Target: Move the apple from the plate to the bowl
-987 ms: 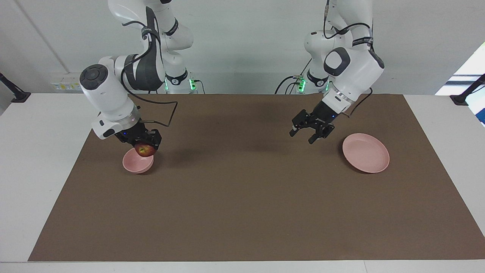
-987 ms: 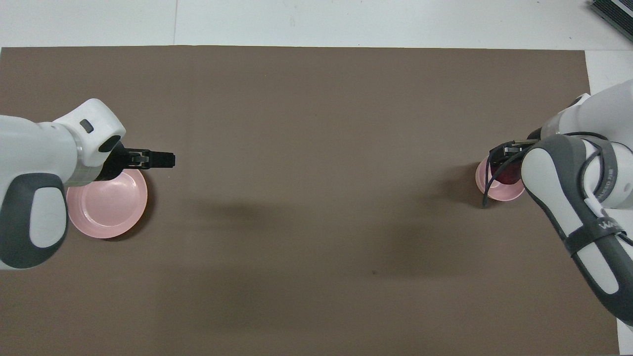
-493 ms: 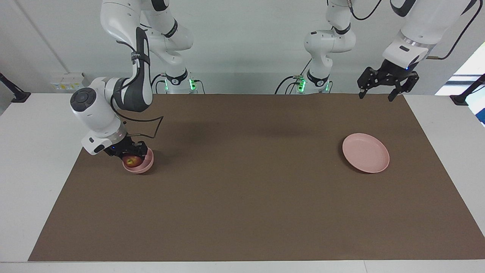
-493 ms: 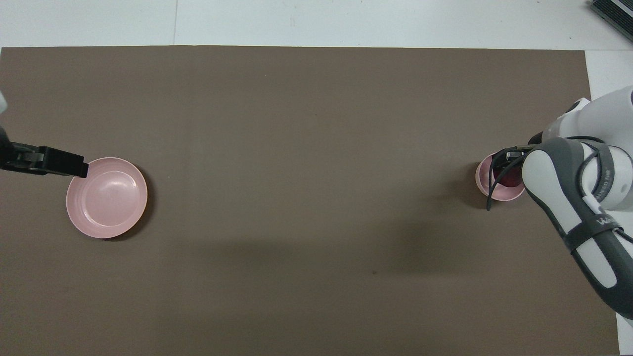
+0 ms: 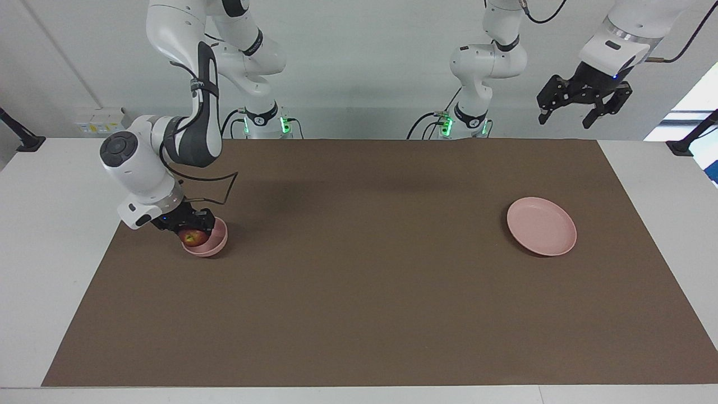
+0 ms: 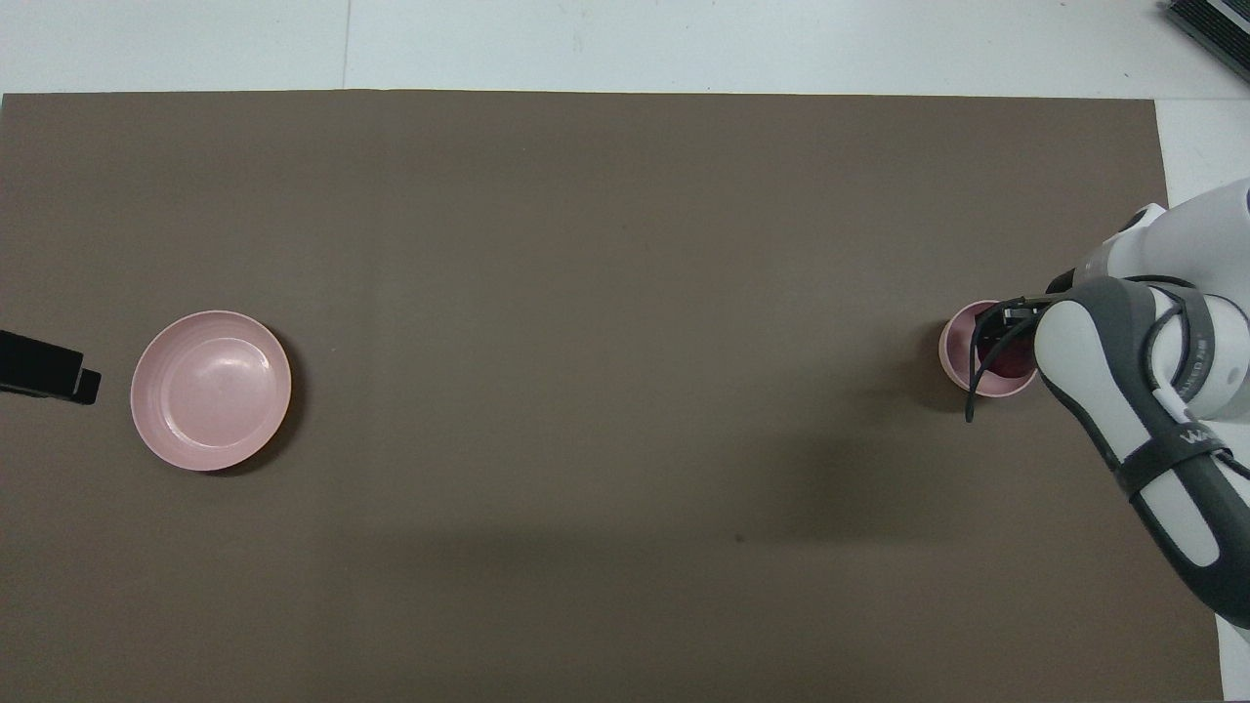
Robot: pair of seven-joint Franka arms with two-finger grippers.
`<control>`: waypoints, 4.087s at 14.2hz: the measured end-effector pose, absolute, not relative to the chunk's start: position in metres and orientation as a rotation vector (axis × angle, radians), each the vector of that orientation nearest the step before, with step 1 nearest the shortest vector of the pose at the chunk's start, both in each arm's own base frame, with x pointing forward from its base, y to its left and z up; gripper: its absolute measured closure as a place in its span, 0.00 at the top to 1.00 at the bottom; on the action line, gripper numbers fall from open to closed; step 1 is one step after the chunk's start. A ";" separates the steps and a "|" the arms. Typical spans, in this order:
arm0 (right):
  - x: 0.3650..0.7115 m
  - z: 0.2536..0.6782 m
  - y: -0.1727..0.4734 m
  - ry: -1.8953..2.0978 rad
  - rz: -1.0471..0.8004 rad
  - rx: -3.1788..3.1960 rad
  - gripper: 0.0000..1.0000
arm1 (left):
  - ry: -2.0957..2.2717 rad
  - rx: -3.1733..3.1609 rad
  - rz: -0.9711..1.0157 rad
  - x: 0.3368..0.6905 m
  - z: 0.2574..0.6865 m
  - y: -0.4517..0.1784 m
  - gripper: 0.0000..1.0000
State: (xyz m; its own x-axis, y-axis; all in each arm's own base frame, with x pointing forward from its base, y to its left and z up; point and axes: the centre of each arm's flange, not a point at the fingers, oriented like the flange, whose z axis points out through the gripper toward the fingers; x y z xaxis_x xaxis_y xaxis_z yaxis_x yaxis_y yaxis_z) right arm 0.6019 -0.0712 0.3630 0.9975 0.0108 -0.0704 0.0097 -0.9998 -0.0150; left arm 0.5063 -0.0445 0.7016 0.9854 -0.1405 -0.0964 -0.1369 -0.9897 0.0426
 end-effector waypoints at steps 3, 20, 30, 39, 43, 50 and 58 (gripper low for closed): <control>0.602 0.360 -0.069 -0.020 0.120 -3.124 0.79 | -0.196 3.097 -0.140 0.505 0.706 -0.042 1.00; 0.604 0.337 -0.068 -0.016 0.149 -3.126 0.79 | -0.141 3.110 -0.125 0.504 0.711 -0.026 1.00; 0.604 0.332 -0.068 -0.016 0.160 -3.125 0.79 | -0.117 3.106 -0.124 0.504 0.711 -0.018 1.00; 0.604 0.332 -0.068 -0.016 0.159 -3.125 1.00 | -0.115 3.118 -0.088 0.507 0.713 -0.017 1.00; 0.605 0.333 -0.068 -0.016 0.158 -3.125 1.00 | -0.119 3.119 -0.085 0.507 0.713 -0.019 1.00; 0.610 0.381 -0.065 -0.027 0.127 -3.120 1.00 | -0.115 3.119 -0.083 0.507 0.713 -0.017 1.00; 0.589 0.482 -0.050 0.009 0.006 -3.117 1.00 | -0.112 3.119 -0.083 0.507 0.713 -0.016 1.00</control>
